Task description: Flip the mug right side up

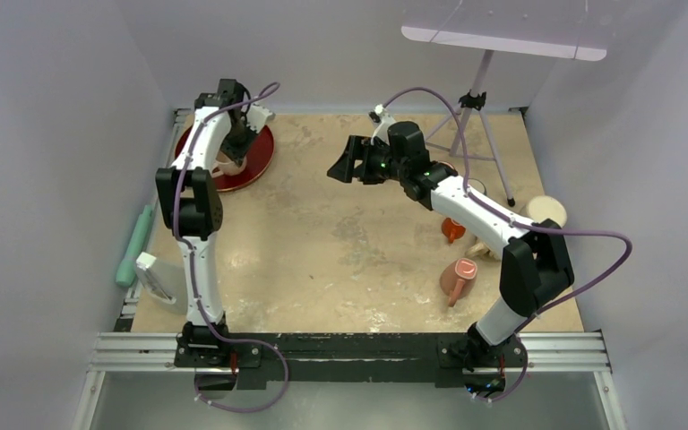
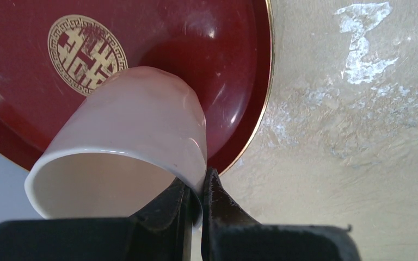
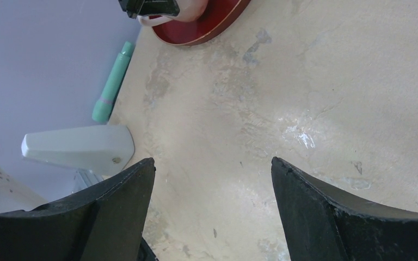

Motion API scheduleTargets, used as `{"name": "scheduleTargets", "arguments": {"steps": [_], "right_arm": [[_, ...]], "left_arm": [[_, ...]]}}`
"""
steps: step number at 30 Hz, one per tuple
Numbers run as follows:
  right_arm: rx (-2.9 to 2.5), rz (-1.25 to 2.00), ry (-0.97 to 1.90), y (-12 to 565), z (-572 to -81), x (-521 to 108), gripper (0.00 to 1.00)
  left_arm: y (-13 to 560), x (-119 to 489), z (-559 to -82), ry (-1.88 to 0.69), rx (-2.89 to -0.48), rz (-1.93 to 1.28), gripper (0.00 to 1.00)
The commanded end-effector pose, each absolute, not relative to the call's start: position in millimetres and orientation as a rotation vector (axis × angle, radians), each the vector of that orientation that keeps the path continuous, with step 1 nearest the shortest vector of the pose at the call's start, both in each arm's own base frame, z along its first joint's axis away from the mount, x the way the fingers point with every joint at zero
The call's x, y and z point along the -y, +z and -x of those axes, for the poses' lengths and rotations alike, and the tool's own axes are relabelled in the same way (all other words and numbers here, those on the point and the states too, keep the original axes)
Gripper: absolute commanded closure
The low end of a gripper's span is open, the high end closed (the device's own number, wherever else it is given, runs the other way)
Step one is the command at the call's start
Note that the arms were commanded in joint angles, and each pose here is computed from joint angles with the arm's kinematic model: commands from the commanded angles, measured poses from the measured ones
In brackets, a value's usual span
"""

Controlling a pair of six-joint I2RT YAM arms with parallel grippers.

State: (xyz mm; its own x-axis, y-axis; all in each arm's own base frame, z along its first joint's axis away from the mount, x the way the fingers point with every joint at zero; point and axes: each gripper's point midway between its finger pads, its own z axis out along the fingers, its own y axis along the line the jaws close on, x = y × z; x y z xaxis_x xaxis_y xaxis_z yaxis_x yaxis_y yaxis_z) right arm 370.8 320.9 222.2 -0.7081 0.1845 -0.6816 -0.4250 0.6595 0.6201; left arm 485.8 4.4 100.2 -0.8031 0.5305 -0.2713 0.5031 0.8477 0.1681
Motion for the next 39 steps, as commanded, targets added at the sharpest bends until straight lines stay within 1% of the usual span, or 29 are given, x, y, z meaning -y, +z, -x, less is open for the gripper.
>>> {"name": "scheduleTargets", "arguments": {"steps": [1, 4, 5, 9, 12, 13, 16, 18, 21, 24, 26, 28, 29, 30, 32, 33, 36, 37, 39], "right_arm": [[-2.033, 0.208, 1.009, 254, -372, -315, 0.18], [-2.030, 0.204, 1.000, 254, -371, -312, 0.18], [-2.029, 0.205, 0.999, 255, -371, -312, 0.18], [-2.033, 0.211, 1.004, 255, -371, -314, 0.18], [-2.032, 0.218, 1.007, 258, -372, -315, 0.18], [-2.029, 0.217, 1.004, 259, -372, -314, 0.18], [-2.016, 0.214, 0.999, 261, -371, -312, 0.17], [-2.019, 0.222, 0.993, 260, -370, -312, 0.17], [-2.022, 0.237, 0.983, 260, -369, -311, 0.18], [-2.020, 0.240, 0.975, 258, -369, -309, 0.18], [-2.023, 0.240, 0.977, 256, -369, -310, 0.18], [-2.027, 0.240, 0.974, 255, -369, -309, 0.18], [-2.028, 0.239, 0.971, 255, -369, -309, 0.18], [-2.032, 0.238, 0.964, 255, -369, -308, 0.18], [-2.033, 0.225, 0.943, 255, -369, -304, 0.18], [-2.032, 0.219, 0.933, 255, -369, -303, 0.18], [-2.028, 0.216, 0.907, 255, -371, -299, 0.18], [-2.029, 0.215, 0.904, 254, -371, -298, 0.18], [-2.034, 0.217, 0.898, 253, -371, -298, 0.18]], "left_arm": [[123, -1, -500, 0.132, -2.619, -0.897, 1.00], [113, 8, -497, 0.053, -2.617, -0.949, 1.00], [111, 9, -497, 0.044, -2.616, -0.957, 0.98], [107, 8, -502, 0.061, -2.597, -0.966, 0.83], [112, 7, -509, 0.088, -2.570, -0.942, 0.67], [115, 7, -511, 0.090, -2.561, -0.933, 0.60], [134, 7, -516, 0.108, -2.517, -0.902, 0.45], [151, 9, -516, 0.115, -2.482, -0.873, 0.39], [188, 21, -509, 0.067, -2.417, -0.814, 0.35], [213, 49, -483, 0.017, -2.362, -0.868, 0.34], [214, 67, -462, 0.040, -2.330, -0.959, 0.34], [206, 81, -444, 0.066, -2.305, -1.046, 0.39], [198, 81, -437, 0.068, -2.321, -1.063, 0.44], [189, 78, -431, 0.073, -2.350, -1.071, 0.53], [167, 64, -425, 0.144, -2.440, -1.085, 0.76], [156, 55, -423, 0.200, -2.478, -1.102, 0.84], [126, 29, -427, 0.351, -2.544, -1.115, 0.97], [120, 21, -431, 0.383, -2.555, -1.102, 1.00], [109, 6, -440, 0.452, -2.577, -1.079, 1.00]]}}
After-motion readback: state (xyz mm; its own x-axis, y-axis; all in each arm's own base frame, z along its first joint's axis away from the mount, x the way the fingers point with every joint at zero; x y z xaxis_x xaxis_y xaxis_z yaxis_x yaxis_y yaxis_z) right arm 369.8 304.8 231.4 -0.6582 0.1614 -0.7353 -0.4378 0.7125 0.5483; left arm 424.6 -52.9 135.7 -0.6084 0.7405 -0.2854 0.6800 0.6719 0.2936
